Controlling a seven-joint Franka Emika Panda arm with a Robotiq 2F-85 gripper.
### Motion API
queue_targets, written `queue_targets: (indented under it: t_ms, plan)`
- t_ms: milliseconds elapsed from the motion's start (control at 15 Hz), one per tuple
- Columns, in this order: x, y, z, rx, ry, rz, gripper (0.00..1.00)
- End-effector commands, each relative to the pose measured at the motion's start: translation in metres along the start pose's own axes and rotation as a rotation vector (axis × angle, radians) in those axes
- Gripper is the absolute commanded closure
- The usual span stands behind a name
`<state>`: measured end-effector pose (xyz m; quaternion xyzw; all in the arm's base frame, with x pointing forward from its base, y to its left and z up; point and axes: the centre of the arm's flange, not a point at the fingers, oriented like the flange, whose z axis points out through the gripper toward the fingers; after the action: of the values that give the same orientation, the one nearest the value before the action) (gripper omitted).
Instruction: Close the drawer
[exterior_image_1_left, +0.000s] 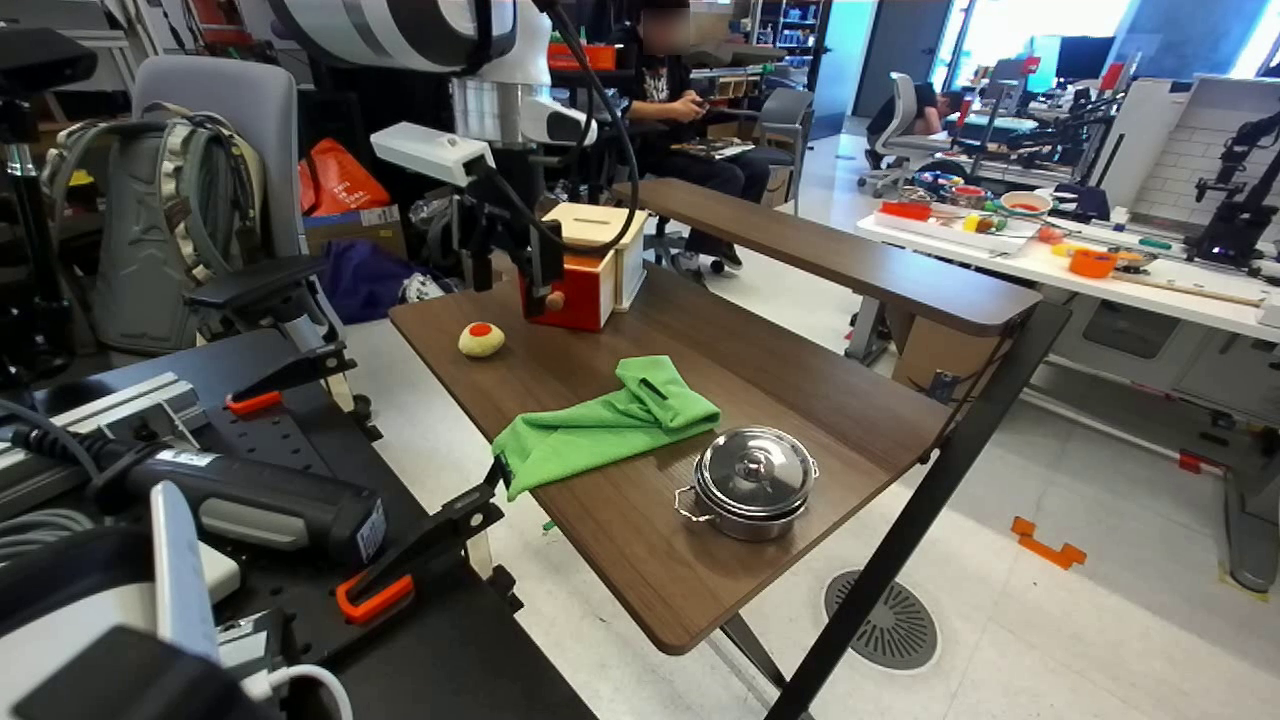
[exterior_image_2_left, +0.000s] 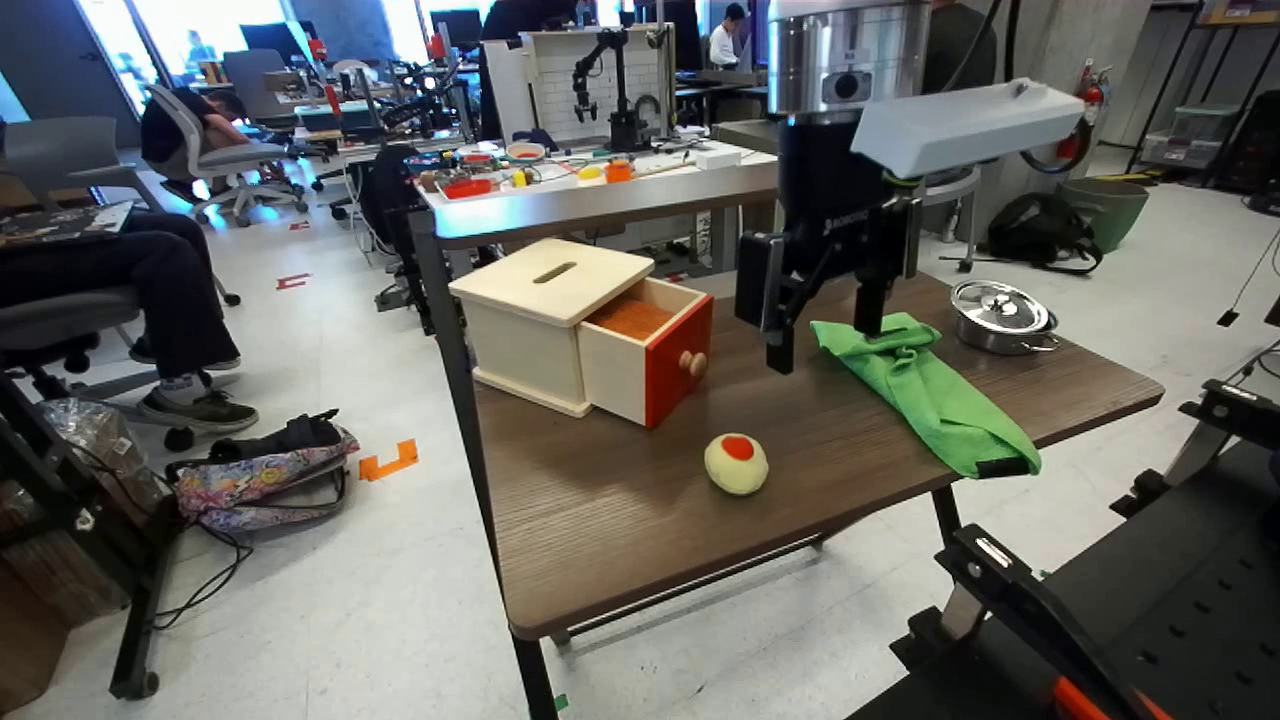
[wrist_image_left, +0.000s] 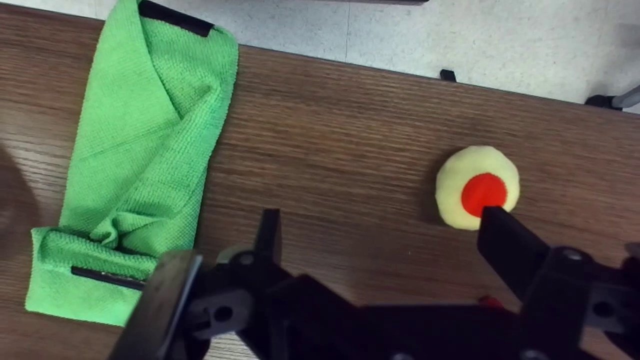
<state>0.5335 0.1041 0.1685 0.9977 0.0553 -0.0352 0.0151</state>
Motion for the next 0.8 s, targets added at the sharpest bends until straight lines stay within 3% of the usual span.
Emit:
queue_targets:
  t_ms: [0, 733]
  plan:
    - [0.002, -0.001, 0.001, 0.004, 0.043, -0.019, 0.0]
    - [0.049, -0.014, 0.045, -0.017, 0.129, -0.266, 0.0]
